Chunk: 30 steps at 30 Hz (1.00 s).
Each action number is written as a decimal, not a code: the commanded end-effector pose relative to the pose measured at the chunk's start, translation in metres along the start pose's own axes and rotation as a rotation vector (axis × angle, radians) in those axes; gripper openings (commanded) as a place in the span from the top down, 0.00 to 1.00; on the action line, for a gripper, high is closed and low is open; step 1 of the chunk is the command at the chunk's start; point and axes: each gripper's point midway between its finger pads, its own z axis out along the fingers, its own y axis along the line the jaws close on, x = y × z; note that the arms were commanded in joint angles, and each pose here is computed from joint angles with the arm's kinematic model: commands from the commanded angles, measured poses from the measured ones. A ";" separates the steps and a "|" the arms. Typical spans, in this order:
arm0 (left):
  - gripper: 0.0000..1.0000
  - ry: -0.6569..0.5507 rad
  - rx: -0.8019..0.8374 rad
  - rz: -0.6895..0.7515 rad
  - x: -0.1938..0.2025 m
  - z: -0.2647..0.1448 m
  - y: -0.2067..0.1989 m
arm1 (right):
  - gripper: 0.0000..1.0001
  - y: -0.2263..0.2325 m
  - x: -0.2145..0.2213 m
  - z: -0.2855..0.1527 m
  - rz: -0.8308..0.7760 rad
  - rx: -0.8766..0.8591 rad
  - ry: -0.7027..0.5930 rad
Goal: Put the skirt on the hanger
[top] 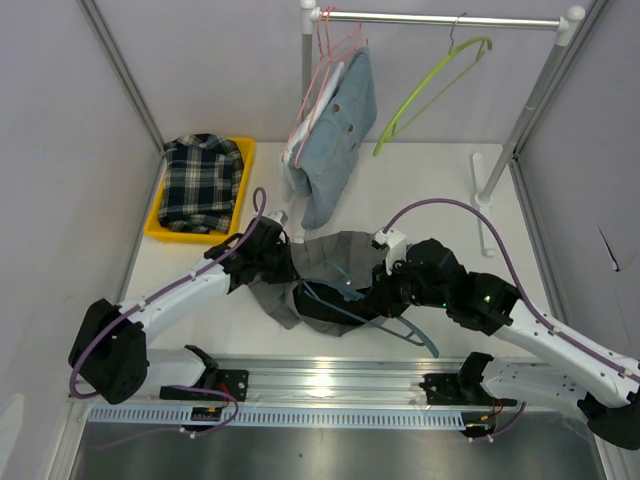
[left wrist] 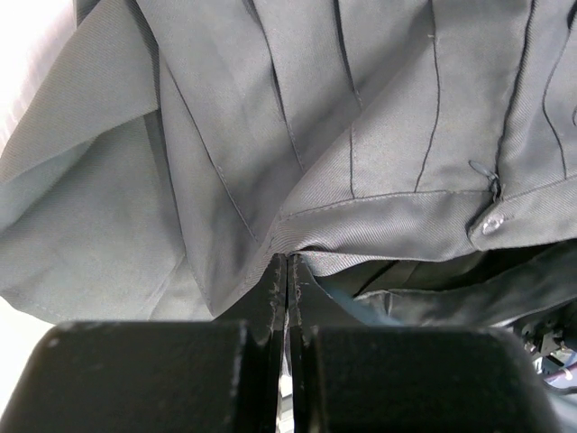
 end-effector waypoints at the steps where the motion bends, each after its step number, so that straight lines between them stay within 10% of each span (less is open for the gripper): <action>1: 1.00 -0.054 0.051 0.032 -0.015 -0.021 -0.019 | 1.00 0.003 -0.023 0.012 -0.072 -0.005 -0.099; 21: 0.99 -0.097 0.104 0.061 -0.016 -0.062 -0.038 | 1.00 -0.017 -0.012 0.049 -0.207 0.108 -0.265; 30: 0.76 -0.100 0.208 0.209 -0.013 -0.044 -0.055 | 1.00 -0.019 -0.006 0.062 -0.092 -0.092 -0.252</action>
